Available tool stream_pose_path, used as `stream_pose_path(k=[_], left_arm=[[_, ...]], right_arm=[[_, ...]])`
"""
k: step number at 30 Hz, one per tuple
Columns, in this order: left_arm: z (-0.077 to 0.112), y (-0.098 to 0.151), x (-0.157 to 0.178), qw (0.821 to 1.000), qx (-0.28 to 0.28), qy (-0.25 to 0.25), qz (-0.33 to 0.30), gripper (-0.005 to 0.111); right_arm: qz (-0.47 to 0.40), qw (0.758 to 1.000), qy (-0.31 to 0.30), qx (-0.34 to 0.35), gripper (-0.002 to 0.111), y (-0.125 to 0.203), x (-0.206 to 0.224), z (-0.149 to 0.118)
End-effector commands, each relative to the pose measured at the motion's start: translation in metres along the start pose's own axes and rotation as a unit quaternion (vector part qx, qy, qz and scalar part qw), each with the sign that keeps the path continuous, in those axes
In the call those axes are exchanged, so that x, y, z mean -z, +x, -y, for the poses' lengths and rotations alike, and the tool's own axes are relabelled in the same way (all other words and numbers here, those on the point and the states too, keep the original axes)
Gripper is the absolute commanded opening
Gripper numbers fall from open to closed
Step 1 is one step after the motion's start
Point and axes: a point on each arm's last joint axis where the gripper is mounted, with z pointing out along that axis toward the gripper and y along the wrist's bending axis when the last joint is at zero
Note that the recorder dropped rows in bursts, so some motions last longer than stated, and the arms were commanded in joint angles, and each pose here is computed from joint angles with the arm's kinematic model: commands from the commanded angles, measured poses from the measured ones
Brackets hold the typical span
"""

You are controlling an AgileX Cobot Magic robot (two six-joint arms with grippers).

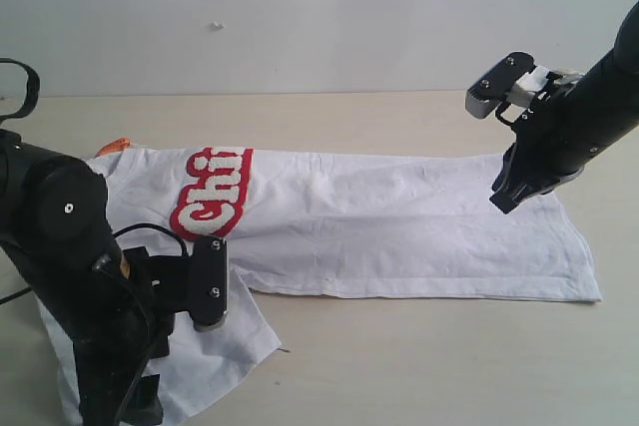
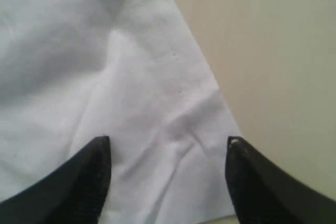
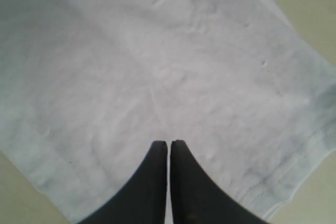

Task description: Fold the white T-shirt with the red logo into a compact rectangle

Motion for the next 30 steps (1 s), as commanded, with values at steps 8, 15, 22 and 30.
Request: stream_pose_path(k=[8, 15, 22, 30], left_arm=[[0.009, 0.004, -0.007, 1.000, 0.027, 0.011, 0.004, 0.062], [0.014, 0.010, -0.022, 0.999, 0.044, 0.022, -0.003, 0.062], [0.015, 0.013, -0.037, 0.998, 0.048, 0.041, -0.022, 0.019], [0.018, 0.014, -0.030, 0.996, 0.043, 0.065, -0.035, 0.000]], right_arm=[[0.006, 1.000, 0.002, 0.001, 0.003, -0.001, 0.003, 0.000], [0.003, 1.000, -0.002, -0.003, 0.003, -0.001, 0.003, -0.001], [0.004, 1.000, -0.006, -0.007, 0.003, -0.001, 0.003, -0.002], [0.004, 1.000, -0.006, -0.007, 0.003, -0.001, 0.003, -0.002]])
